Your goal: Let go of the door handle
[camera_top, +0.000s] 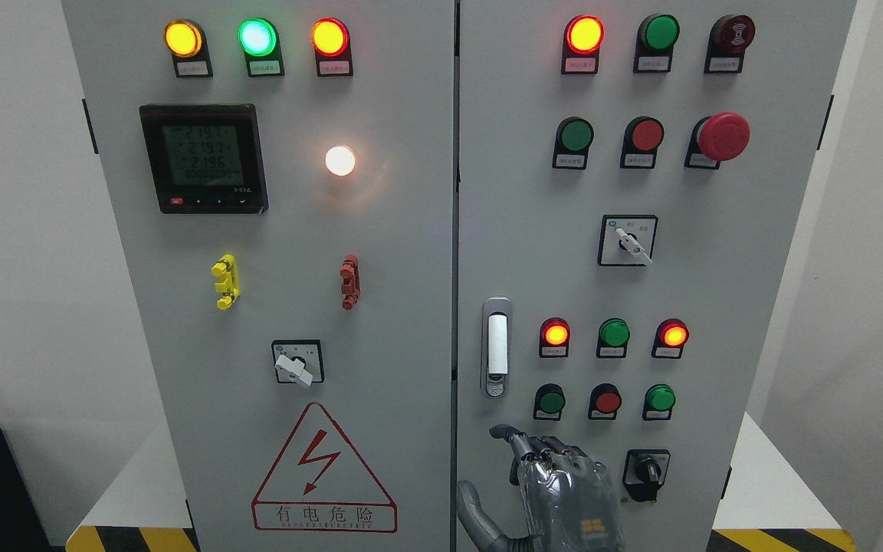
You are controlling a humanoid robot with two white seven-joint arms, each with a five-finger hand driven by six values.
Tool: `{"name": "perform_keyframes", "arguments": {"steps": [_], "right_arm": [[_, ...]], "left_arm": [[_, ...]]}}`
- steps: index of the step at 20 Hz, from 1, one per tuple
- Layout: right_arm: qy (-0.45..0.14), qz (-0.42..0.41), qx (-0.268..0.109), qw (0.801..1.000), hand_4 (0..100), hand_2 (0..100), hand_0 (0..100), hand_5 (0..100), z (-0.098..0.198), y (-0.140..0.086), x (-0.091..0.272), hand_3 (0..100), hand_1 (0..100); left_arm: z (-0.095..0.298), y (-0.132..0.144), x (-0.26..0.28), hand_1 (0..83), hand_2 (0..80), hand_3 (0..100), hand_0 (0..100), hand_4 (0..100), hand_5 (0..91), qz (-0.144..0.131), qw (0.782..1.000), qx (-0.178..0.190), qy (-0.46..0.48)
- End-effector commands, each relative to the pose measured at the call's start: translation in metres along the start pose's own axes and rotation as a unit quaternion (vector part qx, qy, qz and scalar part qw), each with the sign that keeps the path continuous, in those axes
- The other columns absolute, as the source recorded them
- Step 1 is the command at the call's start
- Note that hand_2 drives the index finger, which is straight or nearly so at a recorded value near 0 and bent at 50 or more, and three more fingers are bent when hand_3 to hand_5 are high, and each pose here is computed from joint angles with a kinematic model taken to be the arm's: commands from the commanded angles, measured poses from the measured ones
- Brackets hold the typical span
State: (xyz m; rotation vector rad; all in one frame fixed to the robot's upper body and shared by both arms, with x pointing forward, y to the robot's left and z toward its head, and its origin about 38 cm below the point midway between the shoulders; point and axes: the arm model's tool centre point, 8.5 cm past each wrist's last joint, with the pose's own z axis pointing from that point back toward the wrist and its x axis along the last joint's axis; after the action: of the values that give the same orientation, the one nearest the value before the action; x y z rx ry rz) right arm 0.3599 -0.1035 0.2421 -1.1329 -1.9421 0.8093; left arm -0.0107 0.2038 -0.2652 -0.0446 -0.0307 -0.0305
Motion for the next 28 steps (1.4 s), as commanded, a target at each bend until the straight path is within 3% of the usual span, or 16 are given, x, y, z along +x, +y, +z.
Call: {"name": "perform_keyframes", "arguments": {"steps": [1, 7, 10, 17, 20, 28], "right_arm": [[0.006, 0.01, -0.026, 1.0, 65, 45, 30, 61, 0.001, -0.022, -0.013, 73, 21], [-0.013, 0.024, -0.015, 1.0, 65, 54, 22, 59, -0.01, -0.024, -0.008, 74, 17], [-0.027, 0.069, -0.032, 0.997, 62, 60, 21, 57, -0.026, -0.034, -0.011, 80, 18], [-0.008, 0.127, -0.029, 0.991, 72, 74, 19, 63, -0.044, -0.039, -0.009, 94, 21], [0.009, 0.134, -0.012, 0.991, 72, 76, 20, 65, -0.049, -0.037, -0.001, 97, 21], [0.012, 0.127, -0.018, 0.992, 75, 78, 18, 67, -0.066, -0.047, 0.023, 99, 21]], "left_arm": [[0.0, -0.001, 0.0, 0.0, 4.6, 10, 0, 0, 0.0, 0.0, 1.0, 0.0, 0.0], [0.0, -0.001, 0.0, 0.0, 4.7, 10, 0, 0, 0.0, 0.0, 1.0, 0.0, 0.0], [0.0, -0.001, 0.0, 0.0, 4.7, 10, 0, 0, 0.0, 0.0, 1.0, 0.0, 0.0], [0.0, -0.001, 0.0, 0.0, 4.7, 11, 0, 0, 0.0, 0.0, 1.0, 0.0, 0.0], [0.0, -0.001, -0.001, 0.0, 4.7, 11, 0, 0, 0.0, 0.0, 1.0, 0.0, 0.001], [0.0, -0.001, 0.0, 0.0, 4.7, 10, 0, 0, 0.0, 0.0, 1.0, 0.0, 0.0]]}}
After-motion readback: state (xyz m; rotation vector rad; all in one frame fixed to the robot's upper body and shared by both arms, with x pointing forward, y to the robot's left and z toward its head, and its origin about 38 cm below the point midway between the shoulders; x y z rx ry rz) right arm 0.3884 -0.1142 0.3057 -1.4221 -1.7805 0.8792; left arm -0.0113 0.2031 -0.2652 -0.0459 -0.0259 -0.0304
